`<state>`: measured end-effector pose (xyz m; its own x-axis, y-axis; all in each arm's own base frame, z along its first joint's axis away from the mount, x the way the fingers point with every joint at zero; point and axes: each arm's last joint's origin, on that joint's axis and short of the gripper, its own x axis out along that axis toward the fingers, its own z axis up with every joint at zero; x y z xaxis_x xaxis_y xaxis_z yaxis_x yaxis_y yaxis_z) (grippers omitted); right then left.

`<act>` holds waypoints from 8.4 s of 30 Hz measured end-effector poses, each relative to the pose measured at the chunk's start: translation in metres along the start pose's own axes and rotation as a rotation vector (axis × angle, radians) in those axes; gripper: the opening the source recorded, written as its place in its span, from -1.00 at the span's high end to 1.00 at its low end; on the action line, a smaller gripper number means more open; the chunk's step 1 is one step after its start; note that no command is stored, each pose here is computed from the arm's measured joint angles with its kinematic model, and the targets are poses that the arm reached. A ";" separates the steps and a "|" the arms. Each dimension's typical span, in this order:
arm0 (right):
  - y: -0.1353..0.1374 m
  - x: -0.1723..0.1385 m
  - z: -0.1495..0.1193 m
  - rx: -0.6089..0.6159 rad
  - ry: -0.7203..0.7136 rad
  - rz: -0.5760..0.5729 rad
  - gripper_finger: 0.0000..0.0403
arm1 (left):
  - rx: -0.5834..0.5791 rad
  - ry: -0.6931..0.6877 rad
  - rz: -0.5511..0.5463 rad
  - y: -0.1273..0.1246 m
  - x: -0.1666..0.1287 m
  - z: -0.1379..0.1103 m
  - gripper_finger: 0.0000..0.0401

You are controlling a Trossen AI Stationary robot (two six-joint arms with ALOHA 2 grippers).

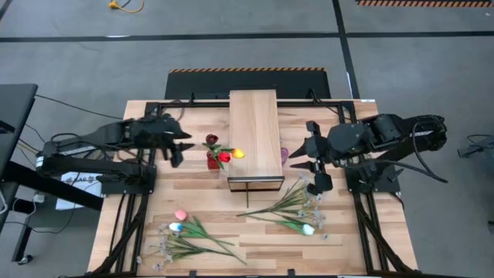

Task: Pick and place flowers into a vace then onto a shelf
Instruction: Put the light blue tulip into the purple flower vase

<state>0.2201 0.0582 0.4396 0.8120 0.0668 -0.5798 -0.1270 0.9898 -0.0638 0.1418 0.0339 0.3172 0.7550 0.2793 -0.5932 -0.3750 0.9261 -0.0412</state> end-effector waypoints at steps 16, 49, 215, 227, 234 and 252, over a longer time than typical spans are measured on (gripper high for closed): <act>0.009 0.040 -0.064 0.237 0.398 -0.088 0.44 | -0.062 -0.439 -0.228 0.006 -0.090 -0.019 0.23; 0.138 0.179 -0.180 0.380 0.474 0.007 0.44 | 0.134 -0.424 -0.564 -0.051 -0.051 -0.024 0.23; 0.104 0.106 -0.005 -0.201 0.577 -0.039 1.00 | 0.180 0.081 -0.680 -0.224 0.125 0.043 0.11; 0.105 0.107 -0.004 -0.215 0.558 -0.029 1.00 | 0.184 0.119 -0.639 -0.221 0.126 0.039 0.15; 0.105 0.108 -0.003 -0.220 0.555 -0.028 1.00 | 0.192 0.130 -0.602 -0.219 0.127 0.037 0.52; 0.106 0.103 0.015 -0.138 0.416 -0.033 0.76 | 0.231 0.156 -0.564 -0.217 0.127 0.033 0.99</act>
<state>0.2988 0.1715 0.3858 0.5222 -0.0492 -0.8514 -0.2023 0.9627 -0.1797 0.3371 -0.1228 0.2773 0.7088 -0.2923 -0.6420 0.1970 0.9559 -0.2178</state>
